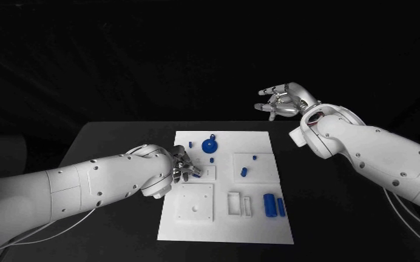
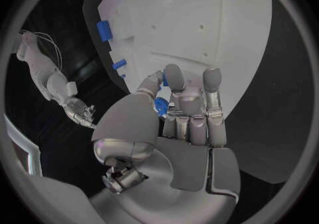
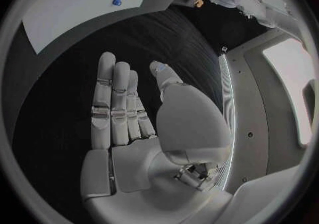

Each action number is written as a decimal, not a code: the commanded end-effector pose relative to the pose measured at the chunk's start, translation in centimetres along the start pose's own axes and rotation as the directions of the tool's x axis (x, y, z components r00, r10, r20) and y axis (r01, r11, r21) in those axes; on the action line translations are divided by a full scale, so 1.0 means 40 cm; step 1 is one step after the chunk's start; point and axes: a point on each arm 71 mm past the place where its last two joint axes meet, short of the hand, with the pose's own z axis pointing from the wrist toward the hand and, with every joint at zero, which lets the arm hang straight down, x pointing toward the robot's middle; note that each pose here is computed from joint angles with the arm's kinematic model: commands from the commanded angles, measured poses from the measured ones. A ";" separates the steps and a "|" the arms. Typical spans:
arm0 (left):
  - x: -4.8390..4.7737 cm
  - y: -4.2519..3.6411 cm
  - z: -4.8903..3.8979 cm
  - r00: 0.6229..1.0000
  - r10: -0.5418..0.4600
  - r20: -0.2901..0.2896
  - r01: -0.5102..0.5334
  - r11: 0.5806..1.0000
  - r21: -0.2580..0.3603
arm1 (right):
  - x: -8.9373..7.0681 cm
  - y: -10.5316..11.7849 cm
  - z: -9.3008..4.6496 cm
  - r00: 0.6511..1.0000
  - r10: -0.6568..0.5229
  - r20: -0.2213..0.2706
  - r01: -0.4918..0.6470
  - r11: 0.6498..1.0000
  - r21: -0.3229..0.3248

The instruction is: Assemble the parts on the task board

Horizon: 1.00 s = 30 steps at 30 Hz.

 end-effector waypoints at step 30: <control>0.002 -0.013 0.009 0.999 0.008 0.037 -0.009 1.000 0.020 | 0.012 0.000 0.004 1.000 0.008 -0.025 -0.007 1.000 0.022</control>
